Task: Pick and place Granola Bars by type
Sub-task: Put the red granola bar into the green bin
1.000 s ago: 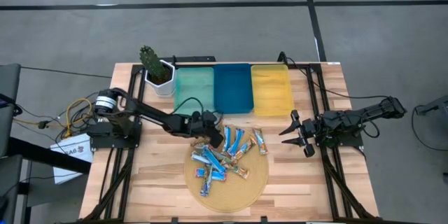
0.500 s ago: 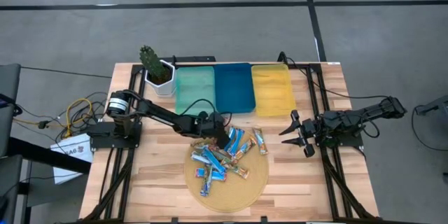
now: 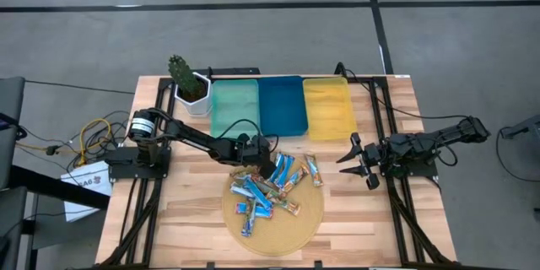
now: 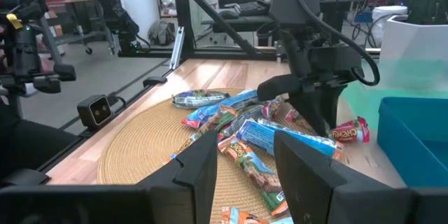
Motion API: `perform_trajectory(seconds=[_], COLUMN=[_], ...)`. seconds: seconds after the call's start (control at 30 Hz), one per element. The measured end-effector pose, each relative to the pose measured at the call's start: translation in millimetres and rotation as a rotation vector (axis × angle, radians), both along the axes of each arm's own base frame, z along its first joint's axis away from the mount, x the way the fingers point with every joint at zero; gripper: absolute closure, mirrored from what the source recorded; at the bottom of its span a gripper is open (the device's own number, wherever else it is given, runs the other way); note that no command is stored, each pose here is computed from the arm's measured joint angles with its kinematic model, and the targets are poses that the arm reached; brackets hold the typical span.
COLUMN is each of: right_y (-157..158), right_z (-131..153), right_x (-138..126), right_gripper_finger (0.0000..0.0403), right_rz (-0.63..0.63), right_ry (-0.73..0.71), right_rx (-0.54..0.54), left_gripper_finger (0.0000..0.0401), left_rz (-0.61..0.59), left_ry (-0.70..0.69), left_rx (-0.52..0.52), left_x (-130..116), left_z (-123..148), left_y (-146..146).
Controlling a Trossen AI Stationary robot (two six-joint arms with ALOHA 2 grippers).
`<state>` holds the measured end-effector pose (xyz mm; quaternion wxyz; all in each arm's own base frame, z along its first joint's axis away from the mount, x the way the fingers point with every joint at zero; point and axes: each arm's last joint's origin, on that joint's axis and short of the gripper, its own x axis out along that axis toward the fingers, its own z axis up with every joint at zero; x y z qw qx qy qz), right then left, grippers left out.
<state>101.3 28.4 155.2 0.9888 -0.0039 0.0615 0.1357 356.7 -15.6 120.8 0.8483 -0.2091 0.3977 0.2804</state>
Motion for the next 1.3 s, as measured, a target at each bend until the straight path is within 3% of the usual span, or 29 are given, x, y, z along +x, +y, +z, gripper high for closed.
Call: perform_trajectory(seconds=[0.3, 0.63, 0.93, 1.3], right_y=[0, 0, 0, 0], right_z=[0, 0, 0, 0], right_x=[0, 0, 0, 0], right_gripper_finger=[0.0268, 0.0268, 0.0268, 0.0268], right_rz=[0.0, 0.0, 0.0, 0.0], right_ry=[0.0, 0.0, 0.0, 0.0], right_rx=[0.0, 0.0, 0.0, 0.0], left_gripper_finger=[0.0348, 0.0349, 0.0349, 0.0348], left_rz=[-0.02, -0.069, -0.085, -0.157], left_ry=[-0.009, -0.026, -0.085, -0.038], left_rx=[0.01, 0.02, 0.072, 0.071], left_x=[1, 7, 10, 5], left_z=[1, 7, 30, 33], left_y=[-1, -5, -11, -14])
